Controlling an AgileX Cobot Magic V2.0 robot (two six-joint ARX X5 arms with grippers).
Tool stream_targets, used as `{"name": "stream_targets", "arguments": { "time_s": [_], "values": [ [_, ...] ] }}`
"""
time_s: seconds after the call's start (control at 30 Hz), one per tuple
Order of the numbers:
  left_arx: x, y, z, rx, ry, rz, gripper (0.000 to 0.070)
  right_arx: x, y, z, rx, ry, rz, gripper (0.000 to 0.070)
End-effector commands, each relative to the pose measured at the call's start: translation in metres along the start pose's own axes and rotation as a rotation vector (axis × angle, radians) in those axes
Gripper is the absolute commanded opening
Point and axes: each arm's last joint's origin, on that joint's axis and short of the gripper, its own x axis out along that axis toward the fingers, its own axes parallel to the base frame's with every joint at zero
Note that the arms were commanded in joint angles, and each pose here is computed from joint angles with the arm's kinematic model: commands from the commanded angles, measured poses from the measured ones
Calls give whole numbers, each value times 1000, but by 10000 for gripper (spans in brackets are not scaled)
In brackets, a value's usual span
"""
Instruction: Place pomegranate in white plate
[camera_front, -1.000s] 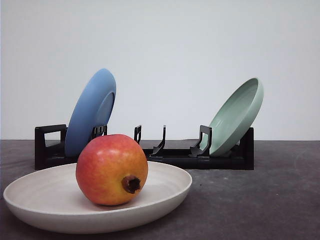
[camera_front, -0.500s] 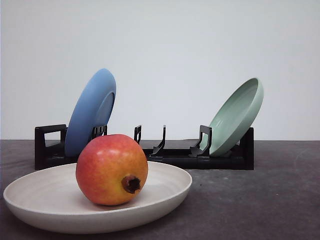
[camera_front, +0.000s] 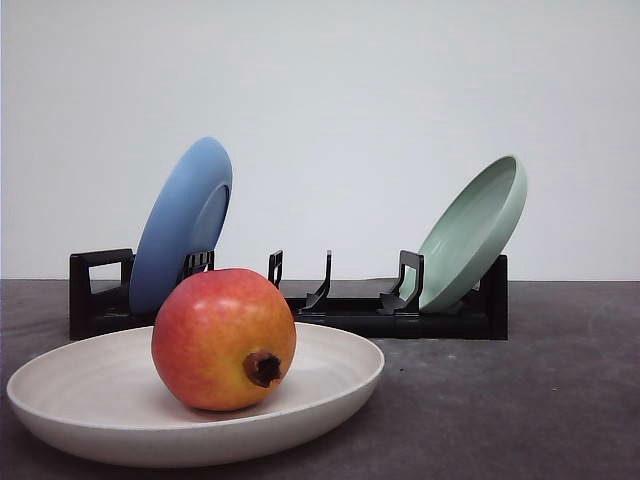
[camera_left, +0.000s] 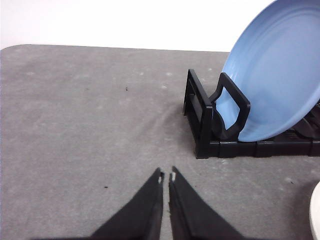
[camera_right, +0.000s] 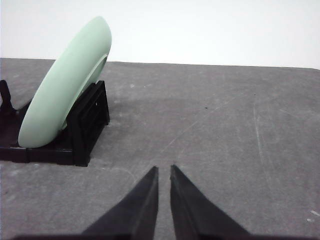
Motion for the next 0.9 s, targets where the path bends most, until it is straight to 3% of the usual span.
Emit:
{"name": "stream_targets", "arguments": {
  "time_s": [0.0,0.87],
  "values": [
    [1,0,-4,14,12,2,0,0,0,0,-5,-7,-2,42],
    [1,0,-4,14,12,2,0,0,0,0,-5,-7,-2,42]
  ]
}}
